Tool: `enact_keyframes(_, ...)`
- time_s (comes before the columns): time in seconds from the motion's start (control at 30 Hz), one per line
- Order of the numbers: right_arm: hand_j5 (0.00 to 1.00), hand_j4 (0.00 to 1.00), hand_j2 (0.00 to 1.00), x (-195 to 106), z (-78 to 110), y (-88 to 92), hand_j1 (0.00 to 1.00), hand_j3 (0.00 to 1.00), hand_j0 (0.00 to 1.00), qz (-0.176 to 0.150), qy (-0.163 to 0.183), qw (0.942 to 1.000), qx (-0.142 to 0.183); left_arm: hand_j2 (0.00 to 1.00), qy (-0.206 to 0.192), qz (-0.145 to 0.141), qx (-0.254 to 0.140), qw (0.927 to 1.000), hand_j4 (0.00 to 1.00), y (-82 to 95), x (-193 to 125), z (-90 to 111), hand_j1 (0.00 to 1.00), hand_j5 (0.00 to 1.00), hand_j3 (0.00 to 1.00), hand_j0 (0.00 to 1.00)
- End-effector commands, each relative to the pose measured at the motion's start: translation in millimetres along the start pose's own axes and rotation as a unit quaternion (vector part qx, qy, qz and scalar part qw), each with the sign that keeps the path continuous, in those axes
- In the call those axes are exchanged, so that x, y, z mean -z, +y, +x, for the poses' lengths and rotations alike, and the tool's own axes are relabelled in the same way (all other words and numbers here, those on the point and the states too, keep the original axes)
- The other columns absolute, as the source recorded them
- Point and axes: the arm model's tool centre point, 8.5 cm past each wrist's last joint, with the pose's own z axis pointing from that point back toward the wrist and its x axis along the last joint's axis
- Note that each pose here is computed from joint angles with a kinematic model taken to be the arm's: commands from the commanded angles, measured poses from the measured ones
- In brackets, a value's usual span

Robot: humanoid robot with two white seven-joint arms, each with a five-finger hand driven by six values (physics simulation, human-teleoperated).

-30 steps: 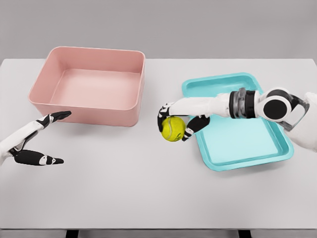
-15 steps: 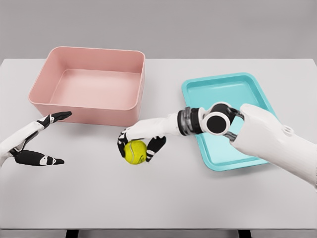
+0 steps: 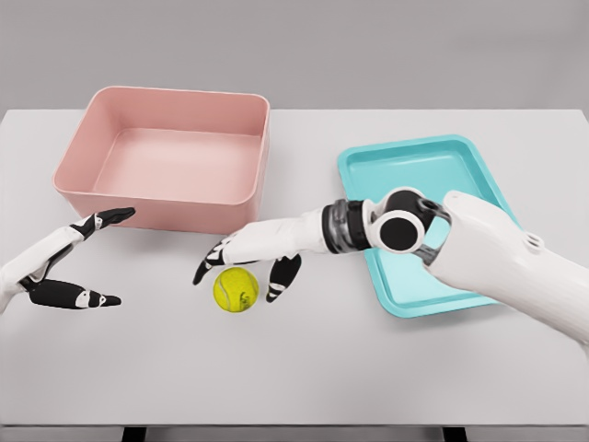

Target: Put the tennis from the blue tray into the pink basket with both arms

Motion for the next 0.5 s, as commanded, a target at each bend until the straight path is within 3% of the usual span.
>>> enact_keyframes(0.0, 1.0, 1.0, 1.0, -10.4, 11.8, -8.1, 1.0, 1.0, 1.0, -0.013, -0.011, 0.9997, -0.016, 1.0, 0.0, 0.0, 0.0, 1.0, 1.0, -0.2, 0.2, 0.1, 1.0, 1.0, 1.0, 1.0)
enact_keyframes(0.1, 1.0, 1.0, 1.0, -44.3, 37.1, -27.9, 1.0, 1.0, 1.0, -0.052, -0.067, 0.9934, -0.077, 1.0, -0.001, -0.008, 0.005, 1.0, 1.0, -3.8, 1.4, -0.1, 1.0, 1.0, 1.0, 1.0)
enact_keyframes(0.13, 1.0, 1.0, 1.0, -65.5, 43.2, -38.6, 1.0, 1.0, 1.0, -0.082, -0.116, 0.986, -0.088, 1.0, -0.001, -0.011, 0.007, 0.9999, 1.0, -5.8, 1.8, -0.2, 1.0, 1.0, 1.0, 1.0)
enact_keyframes(0.2, 1.0, 1.0, 1.0, -134.6, 40.6, -53.8, 1.0, 1.0, 1.0, -0.159, -0.18, 0.9685, -0.067, 1.0, -0.005, -0.013, 0.006, 0.9999, 1.0, -10.3, 3.9, 0.3, 1.0, 1.0, 1.0, 1.0)
enact_keyframes(0.23, 1.0, 1.0, 1.0, -163.1, 37.3, -61.6, 1.0, 1.0, 1.0, -0.189, -0.181, 0.9635, -0.057, 1.0, -0.003, -0.019, 0.0, 0.9998, 1.0, -16.2, 3.9, -1.5, 1.0, 1.0, 1.0, 1.0)
enact_keyframes(0.3, 1.0, 1.0, 1.0, -207.1, 16.7, -63.3, 1.0, 1.0, 1.0, -0.237, -0.156, 0.9588, -0.01, 1.0, -0.007, -0.018, -0.005, 0.9998, 1.0, -20.5, 6.1, -2.0, 1.0, 1.0, 1.0, 1.0)
enact_keyframes(0.37, 1.0, 1.0, 1.0, -224.7, -7.4, -59.5, 1.0, 1.0, 1.0, -0.28, -0.148, 0.9475, 0.045, 1.0, -0.008, -0.021, -0.012, 0.9997, 1.0, -27.3, 7.5, -3.3, 1.0, 1.0, 1.0, 1.0)
enact_keyframes(0.43, 1.0, 1.0, 1.0, -242.1, -32.3, -50.8, 1.0, 1.0, 1.0, -0.317, -0.139, 0.9325, 0.103, 1.0, -0.011, -0.03, -0.022, 0.9992, 1.0, -38.1, 9.6, -3.0, 1.0, 1.0, 1.0, 1.0)
enact_keyframes(0.47, 1.0, 1.0, 1.0, -250.5, -45.5, -45.3, 1.0, 1.0, 1.0, -0.324, -0.117, 0.9317, 0.115, 1.0, -0.022, -0.028, -0.032, 0.9989, 1.0, -46.5, 15.6, -1.7, 1.0, 1.0, 1.0, 1.0)
